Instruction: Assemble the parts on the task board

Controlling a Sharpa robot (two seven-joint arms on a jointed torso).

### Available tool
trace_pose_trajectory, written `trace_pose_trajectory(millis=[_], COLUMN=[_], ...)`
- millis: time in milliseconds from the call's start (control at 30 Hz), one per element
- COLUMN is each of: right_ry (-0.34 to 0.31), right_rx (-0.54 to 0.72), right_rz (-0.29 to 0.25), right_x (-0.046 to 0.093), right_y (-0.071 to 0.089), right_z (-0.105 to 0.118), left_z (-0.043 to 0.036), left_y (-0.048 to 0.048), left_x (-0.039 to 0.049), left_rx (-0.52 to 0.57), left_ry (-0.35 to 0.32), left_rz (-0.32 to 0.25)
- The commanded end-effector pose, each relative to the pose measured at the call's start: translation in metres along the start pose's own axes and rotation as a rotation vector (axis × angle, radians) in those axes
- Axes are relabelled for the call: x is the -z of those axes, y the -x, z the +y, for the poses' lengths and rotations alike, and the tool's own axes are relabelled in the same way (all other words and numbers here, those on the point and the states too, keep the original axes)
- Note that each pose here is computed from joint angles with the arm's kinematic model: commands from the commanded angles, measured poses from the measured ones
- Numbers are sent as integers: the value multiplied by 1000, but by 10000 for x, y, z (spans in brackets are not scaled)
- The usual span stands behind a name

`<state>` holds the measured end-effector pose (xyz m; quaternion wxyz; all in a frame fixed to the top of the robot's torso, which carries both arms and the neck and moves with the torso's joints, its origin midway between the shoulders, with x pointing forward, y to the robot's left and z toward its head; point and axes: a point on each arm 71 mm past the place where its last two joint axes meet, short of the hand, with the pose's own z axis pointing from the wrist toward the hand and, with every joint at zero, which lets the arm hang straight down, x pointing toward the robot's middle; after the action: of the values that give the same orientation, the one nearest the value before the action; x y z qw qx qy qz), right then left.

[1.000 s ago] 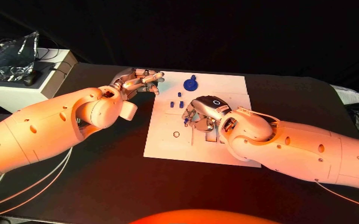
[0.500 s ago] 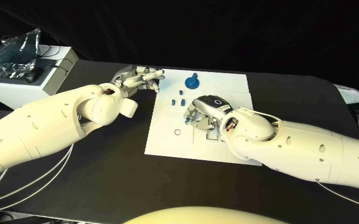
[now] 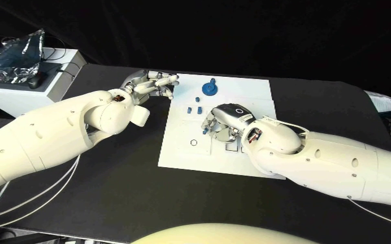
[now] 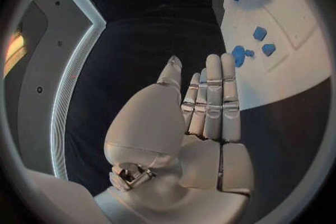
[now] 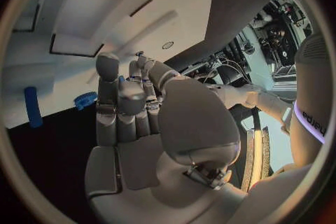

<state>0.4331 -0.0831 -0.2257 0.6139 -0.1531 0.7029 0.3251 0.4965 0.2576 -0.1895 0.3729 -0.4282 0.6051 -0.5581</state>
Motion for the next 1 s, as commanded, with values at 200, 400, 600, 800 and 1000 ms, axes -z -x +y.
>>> trace_pose_trajectory(millis=[200,400,600,800,1000], right_ry=[15,3,-22,-44,-48], right_rx=[18,26,39,60,74], right_rz=[-5,23,49,49,32], right_x=[20,15,7,1,10], right_y=[-2,-27,-48,-50,-37], right_z=[41,37,25,13,12], left_z=[4,6,3,2,3], left_y=[-21,-23,-30,-35,-28], left_x=[-11,-11,-8,-7,-5], left_rx=[8,8,8,7,6], left_ry=[0,2,2,2,3], left_rz=[22,24,26,28,26])
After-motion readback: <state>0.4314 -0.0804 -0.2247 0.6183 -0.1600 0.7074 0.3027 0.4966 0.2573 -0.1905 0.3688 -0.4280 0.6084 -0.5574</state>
